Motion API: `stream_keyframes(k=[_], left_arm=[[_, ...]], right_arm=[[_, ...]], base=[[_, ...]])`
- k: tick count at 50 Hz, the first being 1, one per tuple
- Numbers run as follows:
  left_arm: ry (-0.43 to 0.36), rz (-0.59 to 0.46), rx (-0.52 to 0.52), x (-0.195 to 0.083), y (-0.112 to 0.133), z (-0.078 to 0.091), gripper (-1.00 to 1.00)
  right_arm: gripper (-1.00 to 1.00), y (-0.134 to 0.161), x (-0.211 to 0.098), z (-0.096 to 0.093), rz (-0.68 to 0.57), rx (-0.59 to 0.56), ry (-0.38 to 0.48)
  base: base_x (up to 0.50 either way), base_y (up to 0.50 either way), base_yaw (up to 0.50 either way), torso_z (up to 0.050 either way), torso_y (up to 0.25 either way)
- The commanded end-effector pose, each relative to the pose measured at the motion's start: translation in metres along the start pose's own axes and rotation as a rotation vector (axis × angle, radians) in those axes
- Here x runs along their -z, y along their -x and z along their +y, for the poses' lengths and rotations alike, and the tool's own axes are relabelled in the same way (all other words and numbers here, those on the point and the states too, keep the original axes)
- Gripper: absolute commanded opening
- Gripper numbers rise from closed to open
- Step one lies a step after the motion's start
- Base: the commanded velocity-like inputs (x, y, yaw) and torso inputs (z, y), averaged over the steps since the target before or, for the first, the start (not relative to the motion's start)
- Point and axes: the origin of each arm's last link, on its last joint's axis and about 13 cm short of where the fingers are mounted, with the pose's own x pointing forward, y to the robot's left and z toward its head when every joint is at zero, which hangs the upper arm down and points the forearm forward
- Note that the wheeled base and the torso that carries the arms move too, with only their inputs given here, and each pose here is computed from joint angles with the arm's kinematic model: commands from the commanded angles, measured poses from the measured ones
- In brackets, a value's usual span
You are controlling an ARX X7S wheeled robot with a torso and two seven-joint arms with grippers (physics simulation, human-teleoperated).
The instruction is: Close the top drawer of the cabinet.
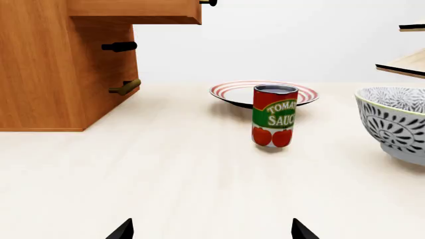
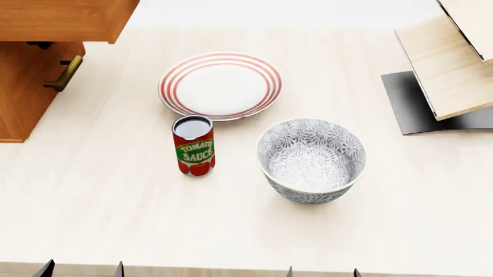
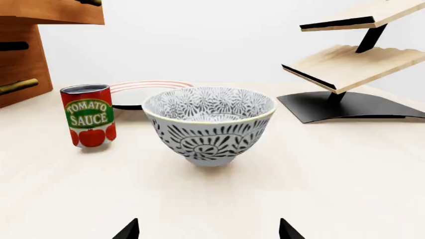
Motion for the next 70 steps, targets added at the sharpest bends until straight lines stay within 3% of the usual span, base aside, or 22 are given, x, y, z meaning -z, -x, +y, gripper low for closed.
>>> stream_keyframes(k=[1,2,12,15,16,19,20,21,22,23,24,25,26,32,52,70], left_arm=[[0.0,0.0,0.0,0.0,0.0,0.0,1.0],[0.002,0.001,0.001,0.0,0.002,-0.001,1.0],[-0.002,0.001,0.01,0.001,0.002,-0.005,1.0],[0.04,0.032,0.011,-0.01,0.0,-0.004,1.0],[0.071,0.045,0.024,-0.03,-0.003,-0.005,1.0],[0.065,0.047,0.024,-0.071,-0.002,-0.006,1.0],[0.076,0.021,0.041,-0.097,-0.006,-0.007,1.0],[0.083,-0.023,0.07,-0.126,-0.009,-0.009,1.0],[0.086,0.038,0.089,-0.133,-0.008,-0.01,1.0],[0.082,0.024,0.09,-0.142,-0.009,-0.01,1.0],[0.086,-0.002,0.105,-0.163,-0.012,-0.011,1.0],[0.086,-0.002,0.105,-0.164,-0.012,-0.011,1.0],[0.086,-0.062,0.102,-0.187,-0.016,-0.011,1.0],[0.117,-0.109,0.11,-0.216,-0.018,-0.012,1.0],[0.092,-0.11,0.083,-0.206,-0.027,-0.015,1.0],[0.079,-0.105,0.065,-0.202,-0.042,-0.017,1.0]], right_arm=[[1.0,0.0,-0.001,0.0,0.0,0.0,0.0],[1.0,-0.001,0.003,0.001,-0.003,0.02,0.041],[1.0,-0.002,0.002,0.0,-0.021,-0.005,0.024],[1.0,-0.001,-0.009,0.002,-0.033,-0.006,0.026],[1.0,0.0,-0.027,0.003,-0.053,0.008,0.037],[1.0,0.001,-0.057,0.004,-0.055,0.009,0.058],[1.0,0.001,-0.079,0.007,-0.068,-0.024,0.029],[1.0,-0.003,-0.099,0.007,-0.072,0.008,0.054],[1.0,-0.003,-0.108,0.008,-0.069,-0.007,0.041],[1.0,-0.004,-0.117,0.008,-0.079,-0.027,0.019],[1.0,-0.009,-0.136,0.007,-0.095,0.02,0.071],[1.0,-0.008,-0.137,0.007,-0.095,0.02,0.071],[1.0,-0.009,-0.163,0.007,-0.14,0.018,0.073],[1.0,-0.011,-0.189,0.007,-0.175,0.025,0.069],[1.0,-0.021,-0.188,0.008,-0.171,0.014,0.126],[1.0,-0.037,-0.184,0.008,-0.156,0.009,0.157]], base=[[0.0,0.0,0.0,0.0,0.0],[0.0,0.0,0.0,0.0,0.0],[0.0,0.0,0.0,0.0,0.0],[0.0,0.0,0.0,0.0,0.0],[0.0,0.0,0.0,0.0,0.0],[0.0,0.0,0.0,0.0,0.0],[0.0,0.0,0.0,0.0,0.0],[0.0,0.0,0.0,0.0,0.0],[0.0,0.0,0.0,0.0,0.0],[0.0,0.0,0.0,0.0,0.0],[0.0,0.0,0.0,0.0,0.0],[0.0,0.0,0.0,0.0,0.0],[0.0,0.0,0.0,0.0,0.0],[0.0,0.0,0.0,0.0,0.0],[0.01,0.0,0.0,0.0,0.0],[0.5,0.0,0.0,0.0,0.0]])
